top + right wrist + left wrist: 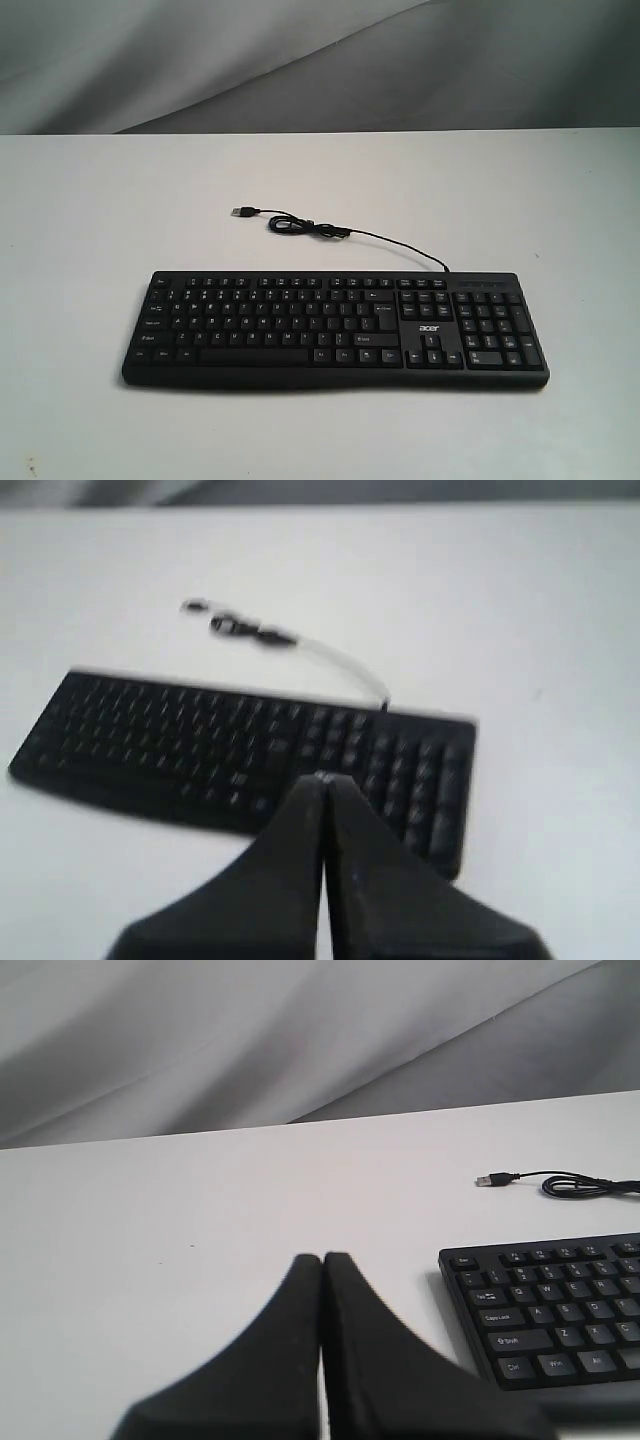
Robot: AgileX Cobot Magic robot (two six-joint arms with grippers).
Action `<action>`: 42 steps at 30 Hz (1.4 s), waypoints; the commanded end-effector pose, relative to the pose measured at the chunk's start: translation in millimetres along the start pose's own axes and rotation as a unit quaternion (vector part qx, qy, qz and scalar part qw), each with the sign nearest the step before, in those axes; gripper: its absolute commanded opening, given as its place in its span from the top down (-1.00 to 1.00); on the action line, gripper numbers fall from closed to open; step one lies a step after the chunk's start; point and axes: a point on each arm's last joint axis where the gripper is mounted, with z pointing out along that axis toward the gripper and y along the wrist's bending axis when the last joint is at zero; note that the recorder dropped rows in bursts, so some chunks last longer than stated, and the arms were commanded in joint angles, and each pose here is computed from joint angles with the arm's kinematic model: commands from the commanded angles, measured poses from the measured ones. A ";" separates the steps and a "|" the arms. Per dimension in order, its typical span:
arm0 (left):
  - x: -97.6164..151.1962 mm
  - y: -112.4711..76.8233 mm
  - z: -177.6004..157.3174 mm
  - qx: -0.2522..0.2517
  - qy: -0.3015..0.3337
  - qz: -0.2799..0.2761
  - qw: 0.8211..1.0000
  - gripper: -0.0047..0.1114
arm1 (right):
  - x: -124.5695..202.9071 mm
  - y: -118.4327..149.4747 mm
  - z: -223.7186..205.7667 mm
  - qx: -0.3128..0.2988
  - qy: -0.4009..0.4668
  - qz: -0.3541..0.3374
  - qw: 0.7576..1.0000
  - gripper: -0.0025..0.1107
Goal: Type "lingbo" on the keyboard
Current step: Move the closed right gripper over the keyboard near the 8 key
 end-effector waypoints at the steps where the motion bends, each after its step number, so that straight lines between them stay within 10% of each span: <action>1: 0.9 -0.1 0.2 0.000 -0.001 -0.006 1.000 0.91 | 8.9 2.6 21.0 -0.045 0.121 0.023 0.991 0.96; 19: 0.9 -0.1 0.2 0.000 -0.001 -0.006 1.000 0.91 | -15.9 -3.9 94.5 -0.094 0.099 0.046 0.990 0.96; 29: 0.9 -0.1 0.2 0.000 -0.001 -0.006 1.000 0.91 | -24.9 80.5 174.3 -0.166 0.177 -0.114 0.963 0.96; 42: 0.9 -0.1 0.2 0.000 -0.001 -0.006 1.000 0.91 | -7.2 121.4 191.7 -0.217 0.193 -0.120 0.949 0.96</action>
